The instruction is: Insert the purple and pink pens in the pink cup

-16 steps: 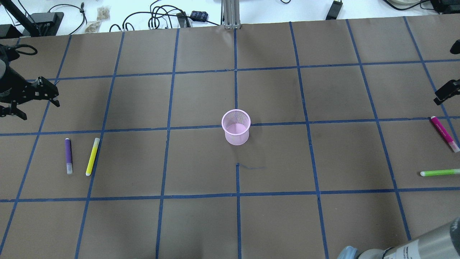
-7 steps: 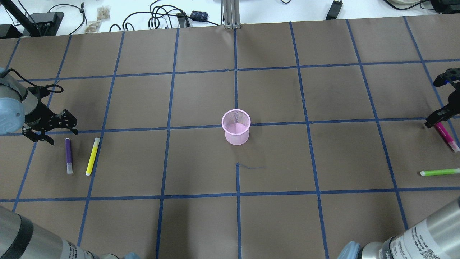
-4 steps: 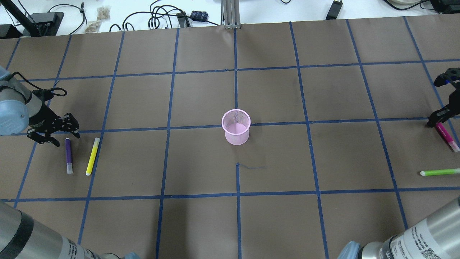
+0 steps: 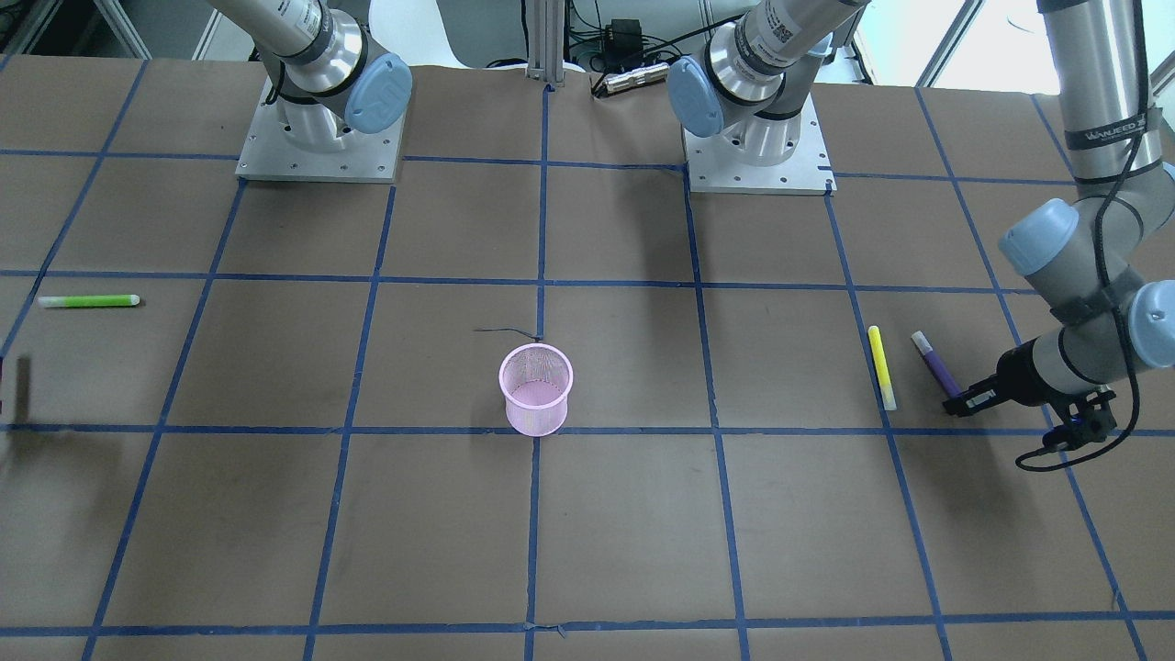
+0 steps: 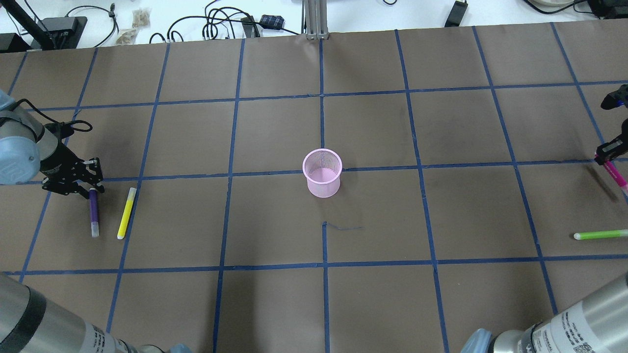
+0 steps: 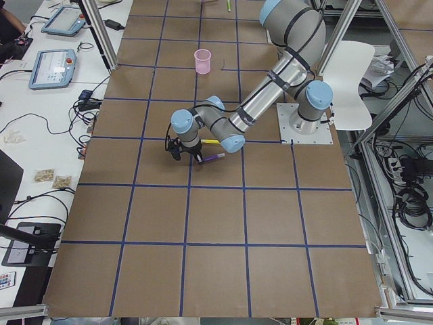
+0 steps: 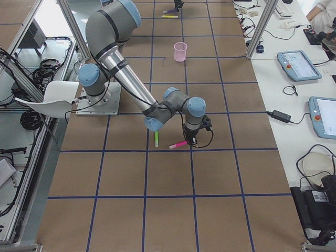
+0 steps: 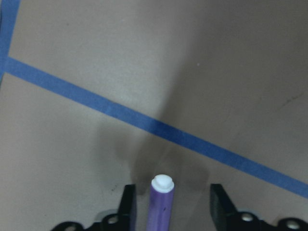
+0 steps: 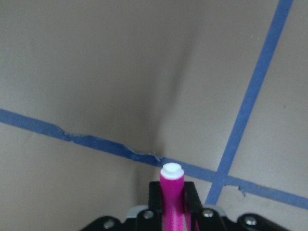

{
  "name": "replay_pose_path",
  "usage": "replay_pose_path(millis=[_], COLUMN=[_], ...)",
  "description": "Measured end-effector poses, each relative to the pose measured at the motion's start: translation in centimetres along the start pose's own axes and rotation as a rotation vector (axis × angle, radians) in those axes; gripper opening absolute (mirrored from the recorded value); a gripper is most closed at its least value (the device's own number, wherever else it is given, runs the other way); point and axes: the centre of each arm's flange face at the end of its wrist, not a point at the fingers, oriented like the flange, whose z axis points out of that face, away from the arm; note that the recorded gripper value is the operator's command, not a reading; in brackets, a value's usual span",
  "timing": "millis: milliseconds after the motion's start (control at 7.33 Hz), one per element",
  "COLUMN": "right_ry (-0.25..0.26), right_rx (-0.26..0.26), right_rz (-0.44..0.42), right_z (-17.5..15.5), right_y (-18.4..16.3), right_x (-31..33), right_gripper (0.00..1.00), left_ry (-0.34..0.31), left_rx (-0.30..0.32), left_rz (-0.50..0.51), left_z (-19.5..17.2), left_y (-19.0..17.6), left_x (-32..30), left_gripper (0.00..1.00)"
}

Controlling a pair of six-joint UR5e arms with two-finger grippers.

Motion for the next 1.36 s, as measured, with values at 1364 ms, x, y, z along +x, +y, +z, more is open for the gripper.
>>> replay_pose_path(millis=[1364], right_ry=[-0.050], right_rx=[0.795], right_rz=[-0.465], right_z=[-19.1], right_y=[-12.8], right_x=[-57.3], right_gripper=[0.00], left_ry=[-0.045], left_rx=[0.229], left_rz=[0.091], left_z=[-14.1], left_y=[1.5], left_x=[6.1], left_gripper=[0.00])
